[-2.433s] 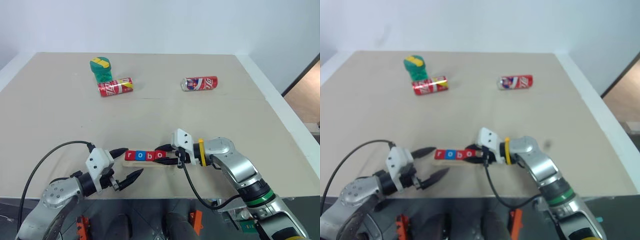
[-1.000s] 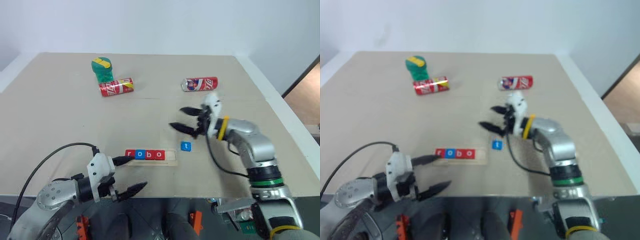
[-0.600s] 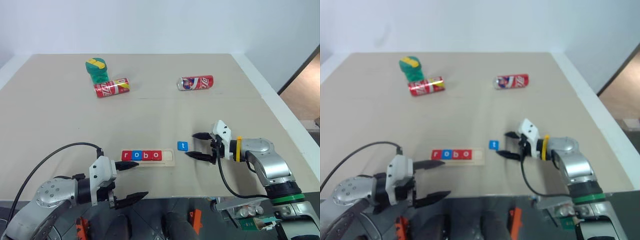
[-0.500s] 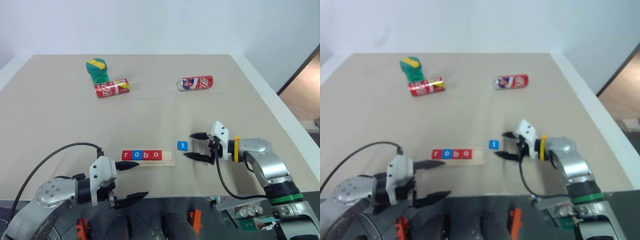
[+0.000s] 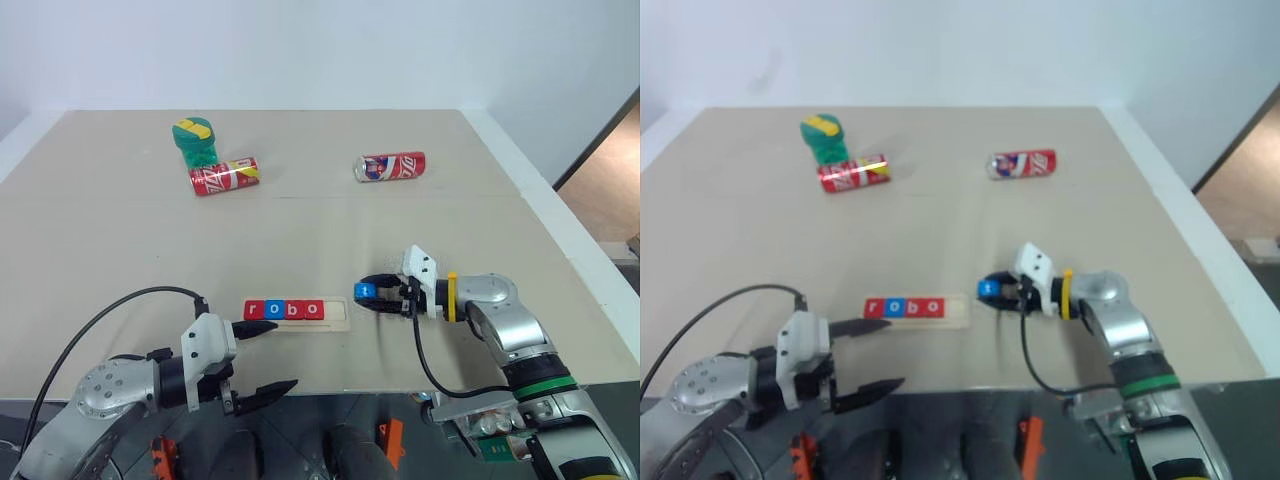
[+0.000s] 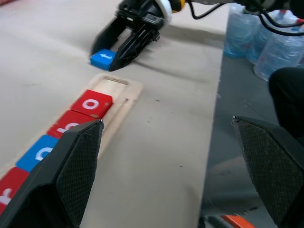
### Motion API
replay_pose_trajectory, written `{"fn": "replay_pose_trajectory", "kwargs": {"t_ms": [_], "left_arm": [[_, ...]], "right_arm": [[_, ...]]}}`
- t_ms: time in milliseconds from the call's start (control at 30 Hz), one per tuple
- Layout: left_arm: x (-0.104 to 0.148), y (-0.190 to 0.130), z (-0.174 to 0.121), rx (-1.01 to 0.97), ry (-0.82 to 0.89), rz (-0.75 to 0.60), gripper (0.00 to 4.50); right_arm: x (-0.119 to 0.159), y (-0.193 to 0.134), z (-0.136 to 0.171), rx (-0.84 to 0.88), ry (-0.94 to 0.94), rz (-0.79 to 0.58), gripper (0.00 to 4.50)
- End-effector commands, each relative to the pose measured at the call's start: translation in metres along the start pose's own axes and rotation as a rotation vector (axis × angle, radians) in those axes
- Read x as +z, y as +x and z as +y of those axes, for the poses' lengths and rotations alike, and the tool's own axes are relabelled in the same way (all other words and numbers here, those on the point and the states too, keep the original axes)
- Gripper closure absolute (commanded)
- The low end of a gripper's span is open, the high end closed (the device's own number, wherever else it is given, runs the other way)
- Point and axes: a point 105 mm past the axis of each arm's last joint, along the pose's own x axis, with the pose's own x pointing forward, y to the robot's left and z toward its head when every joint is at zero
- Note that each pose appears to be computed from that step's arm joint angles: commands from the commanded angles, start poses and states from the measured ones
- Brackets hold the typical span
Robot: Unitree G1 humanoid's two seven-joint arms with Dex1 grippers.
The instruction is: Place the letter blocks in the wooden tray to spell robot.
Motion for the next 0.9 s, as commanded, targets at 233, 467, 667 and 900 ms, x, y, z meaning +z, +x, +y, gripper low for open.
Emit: {"fn": "replay_pose_trajectory", "kwargs": {"t_ms": [233, 467, 667, 900], "left_arm": [[0.003, 0.001, 0.023, 0.226, 0.068, -0.065, 0.0], [-0.004, 0.001, 0.025, 0.271, 0.043, -0.057, 0.0], [-0.003, 0.002, 0.025, 0.269, 0.039, -0.058, 0.0], [-0.003, 0.001, 0.025, 0.277, 0.038, -0.052, 0.0]], "right_arm": [[0.026, -0.012, -0.022, -0.12, -0.007, -0.07, 3.28], [0.051, 0.003, 0.019, 0.092, -0.09, -0.107, 3.28], [0.035, 0.012, 0.037, 0.181, -0.119, -0.049, 3.28], [0.032, 0.021, 0.038, 0.185, -0.119, -0.048, 3.28]]}}
